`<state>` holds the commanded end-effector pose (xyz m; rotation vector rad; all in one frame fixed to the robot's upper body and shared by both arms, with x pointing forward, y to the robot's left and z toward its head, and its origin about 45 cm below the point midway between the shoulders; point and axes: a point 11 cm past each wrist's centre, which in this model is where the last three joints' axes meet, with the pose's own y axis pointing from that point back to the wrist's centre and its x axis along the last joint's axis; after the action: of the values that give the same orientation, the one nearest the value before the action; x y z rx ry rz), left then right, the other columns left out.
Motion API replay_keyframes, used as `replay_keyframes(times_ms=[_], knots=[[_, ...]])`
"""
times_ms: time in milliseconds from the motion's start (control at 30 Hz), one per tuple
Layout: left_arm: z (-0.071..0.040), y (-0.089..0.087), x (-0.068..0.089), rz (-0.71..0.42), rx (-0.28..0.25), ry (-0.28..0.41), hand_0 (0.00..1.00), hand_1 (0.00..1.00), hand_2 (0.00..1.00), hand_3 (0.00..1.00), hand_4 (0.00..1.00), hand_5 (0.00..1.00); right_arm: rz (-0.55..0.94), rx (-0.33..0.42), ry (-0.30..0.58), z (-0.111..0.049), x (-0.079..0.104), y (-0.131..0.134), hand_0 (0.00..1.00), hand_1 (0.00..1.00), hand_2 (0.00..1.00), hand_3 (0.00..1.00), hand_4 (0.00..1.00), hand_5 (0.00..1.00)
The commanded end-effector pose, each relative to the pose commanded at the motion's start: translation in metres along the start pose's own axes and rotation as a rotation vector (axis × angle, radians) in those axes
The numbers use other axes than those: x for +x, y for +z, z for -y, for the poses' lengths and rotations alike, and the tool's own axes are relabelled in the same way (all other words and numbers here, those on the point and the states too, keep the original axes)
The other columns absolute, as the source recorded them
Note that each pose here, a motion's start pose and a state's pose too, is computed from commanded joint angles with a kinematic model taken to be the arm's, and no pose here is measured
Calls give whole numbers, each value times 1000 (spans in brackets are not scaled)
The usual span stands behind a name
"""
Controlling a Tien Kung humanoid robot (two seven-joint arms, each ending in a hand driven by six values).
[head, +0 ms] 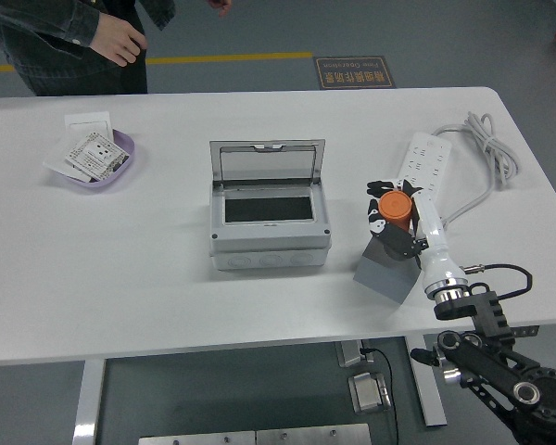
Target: Pick up the cylinder from the cube,place it in the box,flap close box
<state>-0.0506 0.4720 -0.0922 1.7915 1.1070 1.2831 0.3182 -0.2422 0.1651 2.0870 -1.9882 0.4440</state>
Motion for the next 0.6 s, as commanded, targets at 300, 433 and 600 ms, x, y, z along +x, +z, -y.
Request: replay_keyframes(times_ms=[300,433,600], knots=[[0,-1,1,1,4,4,596,627,562,583,487,319,-171,67,-133,17,-35,-31,444,333,466,372,176,2],[0,-2,2,0,7,6,596,627,562,583,487,319,-277,99,-185,27,-56,-43,444,333,466,372,176,2],[0,-2,4,-2,8,10,598,629,562,583,488,323,-392,130,-214,41,-75,-54,290,265,428,339,142,2]])
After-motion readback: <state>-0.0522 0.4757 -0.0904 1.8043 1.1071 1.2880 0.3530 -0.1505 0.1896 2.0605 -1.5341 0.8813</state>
